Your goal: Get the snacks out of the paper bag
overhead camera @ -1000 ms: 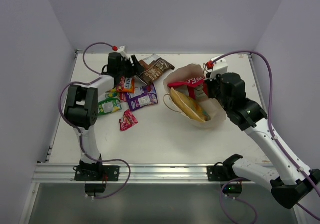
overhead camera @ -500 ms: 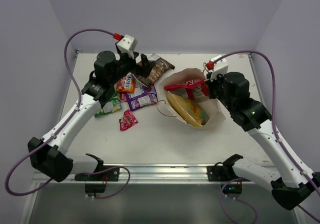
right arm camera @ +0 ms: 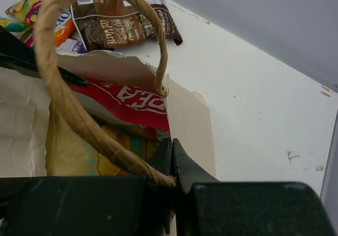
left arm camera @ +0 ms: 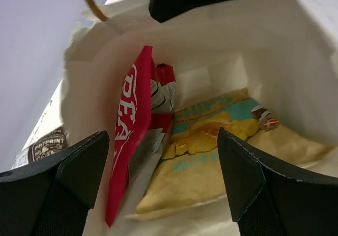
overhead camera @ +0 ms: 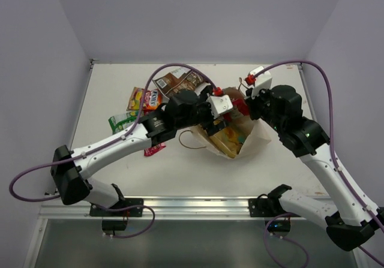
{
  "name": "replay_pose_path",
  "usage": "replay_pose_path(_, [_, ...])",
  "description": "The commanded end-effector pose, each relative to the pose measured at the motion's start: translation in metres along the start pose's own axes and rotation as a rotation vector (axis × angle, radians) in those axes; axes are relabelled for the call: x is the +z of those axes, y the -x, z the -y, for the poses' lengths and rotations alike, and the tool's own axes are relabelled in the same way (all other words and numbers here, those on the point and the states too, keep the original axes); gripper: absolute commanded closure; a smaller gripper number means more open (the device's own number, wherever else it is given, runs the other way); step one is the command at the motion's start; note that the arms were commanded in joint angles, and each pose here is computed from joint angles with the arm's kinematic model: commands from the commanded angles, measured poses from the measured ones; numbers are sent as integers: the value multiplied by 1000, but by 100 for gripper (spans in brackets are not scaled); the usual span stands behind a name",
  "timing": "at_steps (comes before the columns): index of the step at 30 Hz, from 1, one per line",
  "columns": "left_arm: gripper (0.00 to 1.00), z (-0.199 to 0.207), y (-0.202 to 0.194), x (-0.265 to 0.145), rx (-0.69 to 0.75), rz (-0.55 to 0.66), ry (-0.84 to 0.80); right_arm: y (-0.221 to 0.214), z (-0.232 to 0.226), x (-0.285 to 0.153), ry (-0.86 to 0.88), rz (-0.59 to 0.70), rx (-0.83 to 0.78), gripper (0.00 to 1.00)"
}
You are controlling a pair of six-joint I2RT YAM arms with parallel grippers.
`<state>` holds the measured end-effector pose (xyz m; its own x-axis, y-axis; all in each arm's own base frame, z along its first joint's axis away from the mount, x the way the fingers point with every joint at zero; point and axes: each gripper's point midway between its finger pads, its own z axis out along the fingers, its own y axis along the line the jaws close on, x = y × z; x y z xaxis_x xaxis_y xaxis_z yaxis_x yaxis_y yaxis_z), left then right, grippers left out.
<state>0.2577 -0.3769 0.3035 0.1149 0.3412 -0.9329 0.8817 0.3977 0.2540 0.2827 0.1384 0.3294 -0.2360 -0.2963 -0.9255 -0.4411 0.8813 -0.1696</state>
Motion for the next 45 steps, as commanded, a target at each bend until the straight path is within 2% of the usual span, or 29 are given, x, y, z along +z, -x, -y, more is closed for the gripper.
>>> replay_pose_path(1, [11, -16, 0, 16, 126, -41, 49, 32, -4, -10, 37, 91, -8, 100])
replay_pose_path(10, [15, -32, -24, 62, 225, -88, 111, 30, -9, -14, 57, 98, -1, 100])
replay_pose_path(16, [25, -39, -39, 87, 224, -82, 157, 28, -12, -13, 69, 95, 5, 100])
replay_pose_path(19, [50, -44, -43, 91, 218, -78, 170, 27, -11, -12, 61, 94, 7, 100])
replay_pose_path(20, [70, -44, -47, 91, 219, -85, 172, 26, -10, -11, 55, 92, 6, 100])
replay_pose_path(22, [86, -46, -45, 88, 218, -82, 183, 24, -8, -10, 39, 88, 7, 100])
replay_pose_path(23, [98, -47, -41, 82, 217, -71, 188, 23, -6, -9, 28, 88, 7, 100])
replay_pose_path(24, [100, -47, -36, 79, 216, -52, 191, 19, -5, -7, 23, 81, 8, 100])
replay_pose_path(27, [100, -48, -13, 60, 201, 6, 199, 16, -2, -2, -8, 79, 14, 100])
replay_pose_path(37, [100, -56, 132, -51, 127, 370, 224, -11, 5, 21, -77, -27, 14, 100])
replay_pose_path(41, [100, -62, 168, -84, 71, 457, 249, -19, 5, 28, -92, -58, 15, 100])
replay_pose_path(44, [100, -84, 180, -108, 31, 462, 370, -24, 8, 30, -110, -72, 13, 100])
replay_pose_path(45, [100, -103, 173, -119, 1, 422, 485, -25, 9, 30, -113, -74, 13, 100])
